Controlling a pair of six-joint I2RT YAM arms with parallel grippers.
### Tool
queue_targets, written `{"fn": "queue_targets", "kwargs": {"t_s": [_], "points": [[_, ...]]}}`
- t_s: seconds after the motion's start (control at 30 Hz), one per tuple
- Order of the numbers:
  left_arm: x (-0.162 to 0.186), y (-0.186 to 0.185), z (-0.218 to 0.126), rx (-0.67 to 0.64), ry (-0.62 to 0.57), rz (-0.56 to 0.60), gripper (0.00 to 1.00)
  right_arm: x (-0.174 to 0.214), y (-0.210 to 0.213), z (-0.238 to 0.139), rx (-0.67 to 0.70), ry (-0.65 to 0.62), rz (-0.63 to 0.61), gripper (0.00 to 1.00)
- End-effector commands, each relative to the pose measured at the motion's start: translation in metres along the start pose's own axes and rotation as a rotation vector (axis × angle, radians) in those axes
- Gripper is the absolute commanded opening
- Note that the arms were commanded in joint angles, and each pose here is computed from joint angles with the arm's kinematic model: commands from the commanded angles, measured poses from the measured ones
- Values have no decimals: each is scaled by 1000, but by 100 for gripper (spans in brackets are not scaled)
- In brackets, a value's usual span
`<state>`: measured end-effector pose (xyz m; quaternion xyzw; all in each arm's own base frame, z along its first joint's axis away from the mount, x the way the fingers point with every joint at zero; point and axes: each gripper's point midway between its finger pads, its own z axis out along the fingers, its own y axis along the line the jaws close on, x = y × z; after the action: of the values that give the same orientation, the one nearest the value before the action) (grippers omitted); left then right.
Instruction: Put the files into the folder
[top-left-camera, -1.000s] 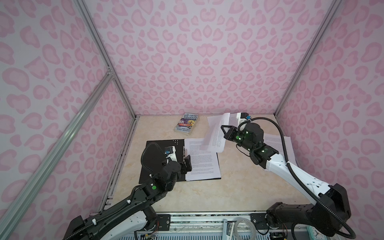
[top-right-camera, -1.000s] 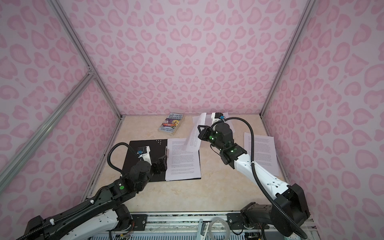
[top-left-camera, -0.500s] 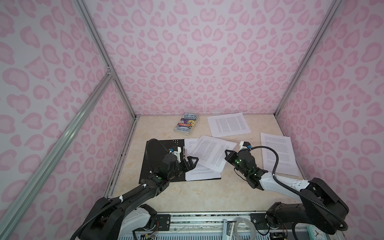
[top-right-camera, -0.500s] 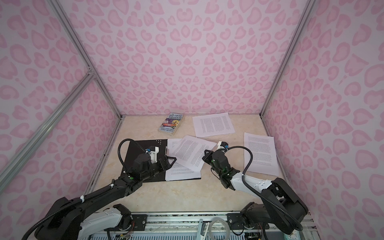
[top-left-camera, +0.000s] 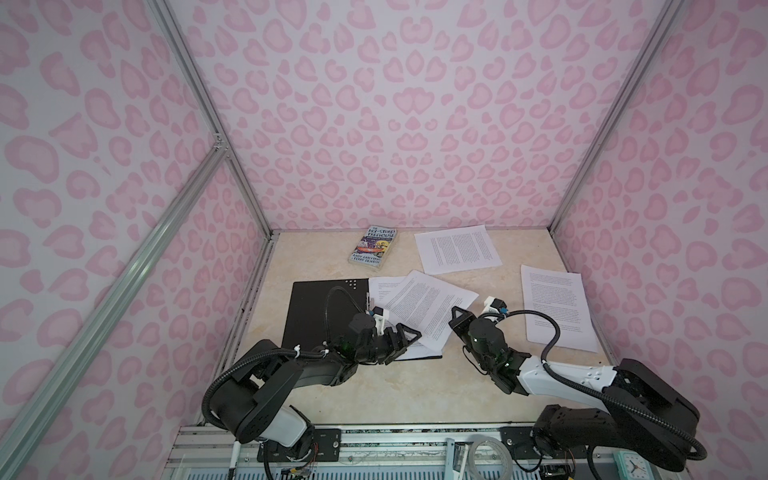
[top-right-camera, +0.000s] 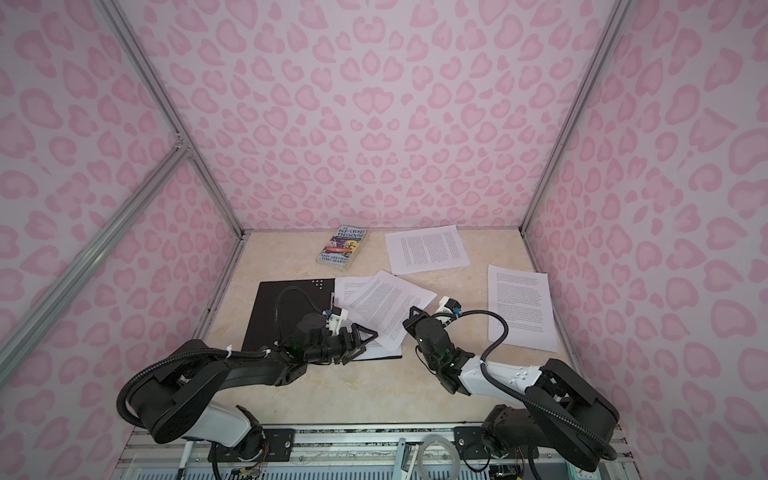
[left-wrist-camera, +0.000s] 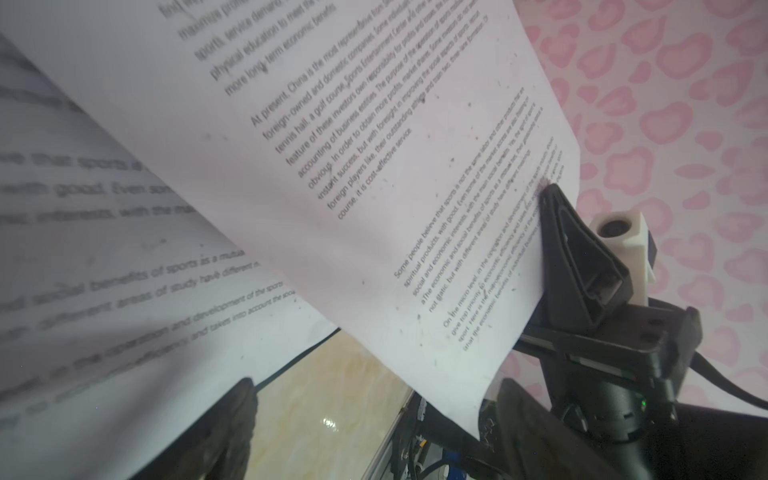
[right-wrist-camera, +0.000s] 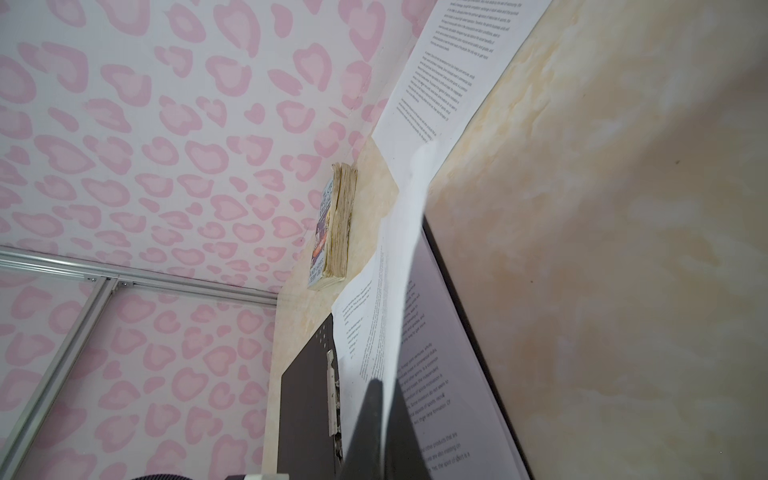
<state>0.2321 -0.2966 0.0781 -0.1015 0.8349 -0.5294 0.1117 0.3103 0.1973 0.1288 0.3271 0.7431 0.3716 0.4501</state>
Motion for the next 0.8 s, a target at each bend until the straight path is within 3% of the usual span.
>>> {"fn": "queue_targets", "kwargs": {"t_s": [0.0,0.3,0.53,0.63,0.67,0.7,0.77], "points": [[-2,-20,5,89,6,-7,87,2,1,0,-12,-14,58,0],[1,-12,12,98,17,-62,74,9,0,-2,-27,-1,99,0],[1,-16,14,128,21,-68,38,15,-2,-7,-31,10,103,0],[-2,-16,13,127,16,-67,17,19,0,-8,-44,28,73,0],[-3,-17,12,130,15,-63,12,20,-1,-8,-42,34,54,2],[-4,-17,11,131,9,-56,6,20,0,-10,-46,43,27,9],[-9,-19,7,132,2,-38,4,19,1,-12,-63,65,-61,28]]}}
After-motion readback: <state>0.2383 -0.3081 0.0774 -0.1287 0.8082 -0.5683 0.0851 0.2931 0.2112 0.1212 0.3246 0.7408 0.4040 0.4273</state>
